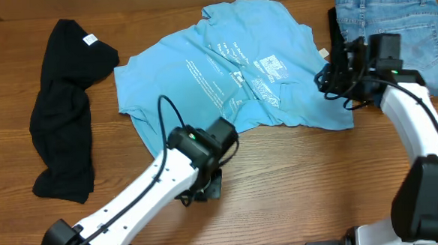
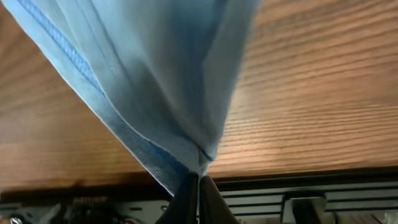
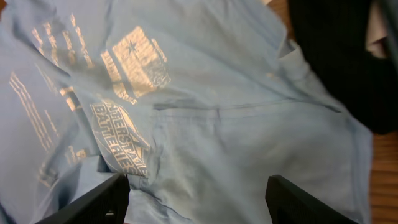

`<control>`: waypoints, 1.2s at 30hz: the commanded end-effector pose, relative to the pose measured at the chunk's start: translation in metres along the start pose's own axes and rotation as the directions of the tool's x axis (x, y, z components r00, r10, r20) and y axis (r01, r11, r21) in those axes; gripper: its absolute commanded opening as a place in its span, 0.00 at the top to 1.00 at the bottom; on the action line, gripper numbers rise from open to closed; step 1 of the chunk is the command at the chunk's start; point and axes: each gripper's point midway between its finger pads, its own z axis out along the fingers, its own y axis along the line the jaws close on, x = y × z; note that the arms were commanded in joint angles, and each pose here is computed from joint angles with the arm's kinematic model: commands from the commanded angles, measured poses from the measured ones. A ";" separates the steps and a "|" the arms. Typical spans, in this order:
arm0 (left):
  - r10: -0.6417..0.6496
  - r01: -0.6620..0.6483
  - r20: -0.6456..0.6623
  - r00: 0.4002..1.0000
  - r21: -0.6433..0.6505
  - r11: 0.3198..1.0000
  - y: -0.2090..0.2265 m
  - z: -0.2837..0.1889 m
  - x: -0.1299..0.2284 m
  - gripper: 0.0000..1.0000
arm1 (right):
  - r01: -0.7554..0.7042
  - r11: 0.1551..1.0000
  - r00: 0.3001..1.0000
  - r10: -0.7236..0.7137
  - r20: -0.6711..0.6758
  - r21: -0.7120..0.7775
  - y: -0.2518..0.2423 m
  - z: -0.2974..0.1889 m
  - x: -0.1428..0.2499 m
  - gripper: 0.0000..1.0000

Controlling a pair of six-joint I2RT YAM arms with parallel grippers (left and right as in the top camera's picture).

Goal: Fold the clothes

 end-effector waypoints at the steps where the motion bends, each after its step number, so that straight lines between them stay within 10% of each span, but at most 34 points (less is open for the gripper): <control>1: -0.032 0.032 0.007 0.999 -0.023 0.999 -0.010 0.003 0.015 0.96 | -0.035 0.999 0.999 0.036 -0.026 0.038 -0.014 0.020 0.005 0.26; 36: 0.010 0.003 0.103 0.995 -0.120 0.993 -0.022 0.012 0.031 0.96 | -0.039 0.920 0.999 0.027 0.036 0.389 -0.099 0.077 -0.003 0.47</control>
